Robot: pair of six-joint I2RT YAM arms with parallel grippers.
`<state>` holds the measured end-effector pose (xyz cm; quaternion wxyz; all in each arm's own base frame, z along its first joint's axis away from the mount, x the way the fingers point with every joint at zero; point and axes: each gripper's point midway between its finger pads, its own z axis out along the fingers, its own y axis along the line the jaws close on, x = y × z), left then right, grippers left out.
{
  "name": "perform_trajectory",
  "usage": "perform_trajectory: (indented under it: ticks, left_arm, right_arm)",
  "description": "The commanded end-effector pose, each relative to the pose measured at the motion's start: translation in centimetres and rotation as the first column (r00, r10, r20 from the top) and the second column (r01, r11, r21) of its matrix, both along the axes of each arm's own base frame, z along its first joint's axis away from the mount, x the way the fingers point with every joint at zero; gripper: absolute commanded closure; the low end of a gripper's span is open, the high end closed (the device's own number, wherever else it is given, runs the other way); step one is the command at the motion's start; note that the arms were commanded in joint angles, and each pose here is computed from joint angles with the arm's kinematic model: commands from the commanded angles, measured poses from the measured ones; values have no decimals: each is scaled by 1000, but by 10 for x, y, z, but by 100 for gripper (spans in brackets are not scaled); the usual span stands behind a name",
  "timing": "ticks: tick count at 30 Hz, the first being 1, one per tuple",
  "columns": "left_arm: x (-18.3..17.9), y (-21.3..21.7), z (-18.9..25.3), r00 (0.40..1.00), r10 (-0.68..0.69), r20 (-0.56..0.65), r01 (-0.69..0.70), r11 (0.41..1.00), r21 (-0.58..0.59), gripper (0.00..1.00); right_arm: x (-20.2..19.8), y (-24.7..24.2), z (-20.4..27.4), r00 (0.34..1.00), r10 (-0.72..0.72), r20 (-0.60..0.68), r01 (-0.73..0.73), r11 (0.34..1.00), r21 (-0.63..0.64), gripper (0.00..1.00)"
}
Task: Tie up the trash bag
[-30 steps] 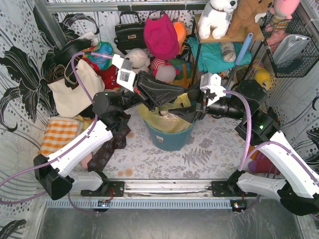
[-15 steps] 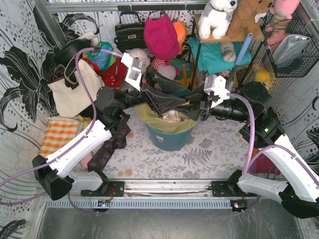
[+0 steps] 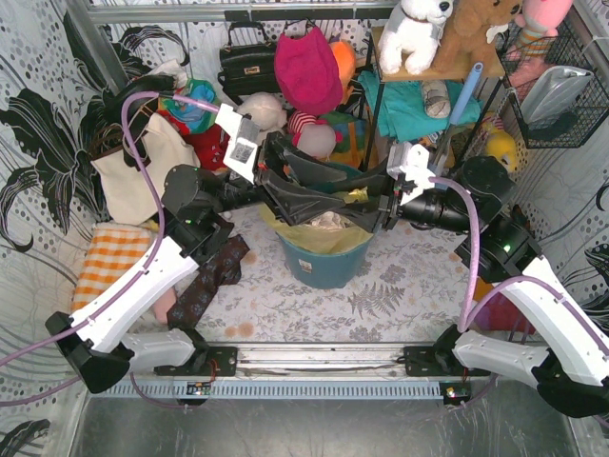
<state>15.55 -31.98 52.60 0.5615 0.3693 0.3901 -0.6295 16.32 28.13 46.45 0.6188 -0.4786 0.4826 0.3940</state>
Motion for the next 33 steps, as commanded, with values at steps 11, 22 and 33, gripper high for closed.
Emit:
perform_trajectory:
  ticks: [11,22,33]
  left_arm:
    - [-11,-4,5,994,-97,55,96,995,18,46]
    - [1,-18,-5,994,-107,20,106,994,39,42]
    - [-7,-25,2,989,-146,18,146,989,-9,54]
  right_arm:
    - [4,-11,-12,998,-61,1,61,998,6,52]
    - [4,-9,-13,999,-49,-6,49,999,10,53]
    - [5,-7,-14,999,-49,-13,49,999,6,54]
